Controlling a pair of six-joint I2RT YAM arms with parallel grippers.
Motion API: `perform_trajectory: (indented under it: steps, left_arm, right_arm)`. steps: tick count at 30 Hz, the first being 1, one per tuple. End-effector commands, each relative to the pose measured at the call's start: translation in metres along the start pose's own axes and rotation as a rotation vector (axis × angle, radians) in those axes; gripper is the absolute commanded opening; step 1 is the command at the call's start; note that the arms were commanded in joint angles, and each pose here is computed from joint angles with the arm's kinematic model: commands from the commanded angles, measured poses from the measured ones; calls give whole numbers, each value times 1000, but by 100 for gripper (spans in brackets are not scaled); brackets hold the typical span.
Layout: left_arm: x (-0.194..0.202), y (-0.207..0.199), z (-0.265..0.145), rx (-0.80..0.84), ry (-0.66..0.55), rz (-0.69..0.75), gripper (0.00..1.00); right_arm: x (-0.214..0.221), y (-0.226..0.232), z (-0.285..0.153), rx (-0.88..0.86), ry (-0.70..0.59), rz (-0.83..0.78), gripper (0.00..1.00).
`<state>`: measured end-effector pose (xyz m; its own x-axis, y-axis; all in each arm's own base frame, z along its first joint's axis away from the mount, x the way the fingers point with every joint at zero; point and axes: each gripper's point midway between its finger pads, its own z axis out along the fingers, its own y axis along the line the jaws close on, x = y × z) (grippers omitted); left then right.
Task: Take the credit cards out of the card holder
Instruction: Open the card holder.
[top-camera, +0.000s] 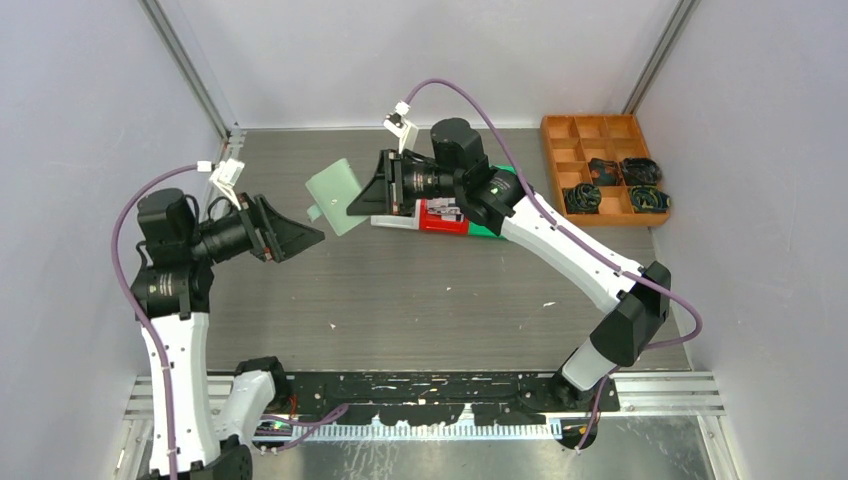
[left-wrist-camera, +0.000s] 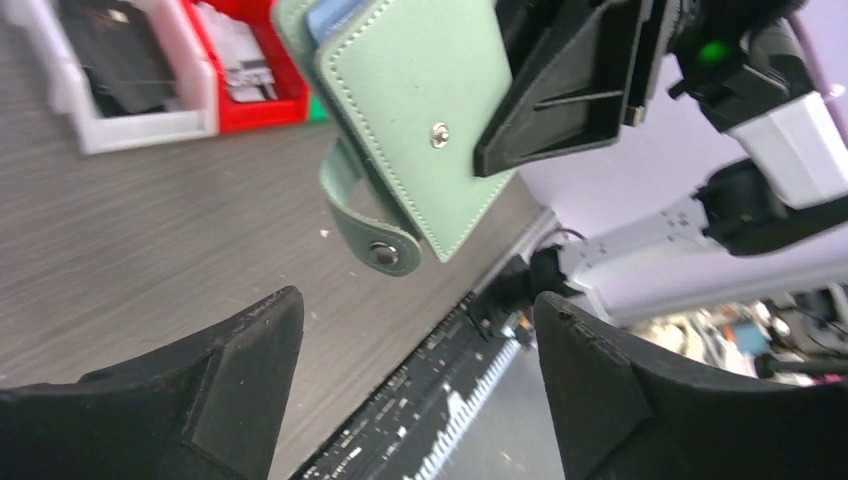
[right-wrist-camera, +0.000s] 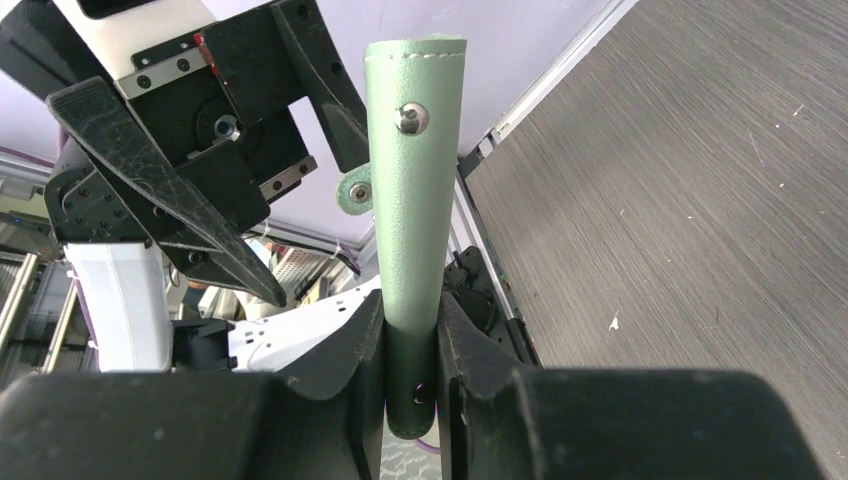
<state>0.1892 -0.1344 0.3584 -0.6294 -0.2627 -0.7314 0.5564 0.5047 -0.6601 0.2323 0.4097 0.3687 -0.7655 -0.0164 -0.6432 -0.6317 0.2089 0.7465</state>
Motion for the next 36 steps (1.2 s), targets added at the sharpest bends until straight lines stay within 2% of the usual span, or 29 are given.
perform_trajectory:
  steps: [1,6,9,15,21,24,29,36]
  left_arm:
    - [-20,14,-8,-165,-126,132,86]
    - [-32,17,-12,-222,-146,169,85]
    - [-41,30,-13,-282,-165,163,81]
    - [-38,-8,3,-1,-78,51,80]
    - [-17,-20,1,105,-5,53,74]
    - [-5,-22,-1,131,31,55,67]
    - [-1,-50,-10,281,86,64,55]
    - [-5,-57,-12,304,88,85,31]
  right_arm:
    - [-17,47,-15,-112,-60,-85,13]
    - [-13,53,-17,-136,-38,-88,12]
    - [-9,61,-18,-158,-27,-102,12]
    - [2,68,-9,-176,16,-108,12]
    - [4,73,-8,-188,23,-118,12]
    - [2,77,-9,-202,22,-126,11]
    - [-3,77,-12,-217,15,-105,10]
    - [-7,80,-17,-249,6,-86,10]
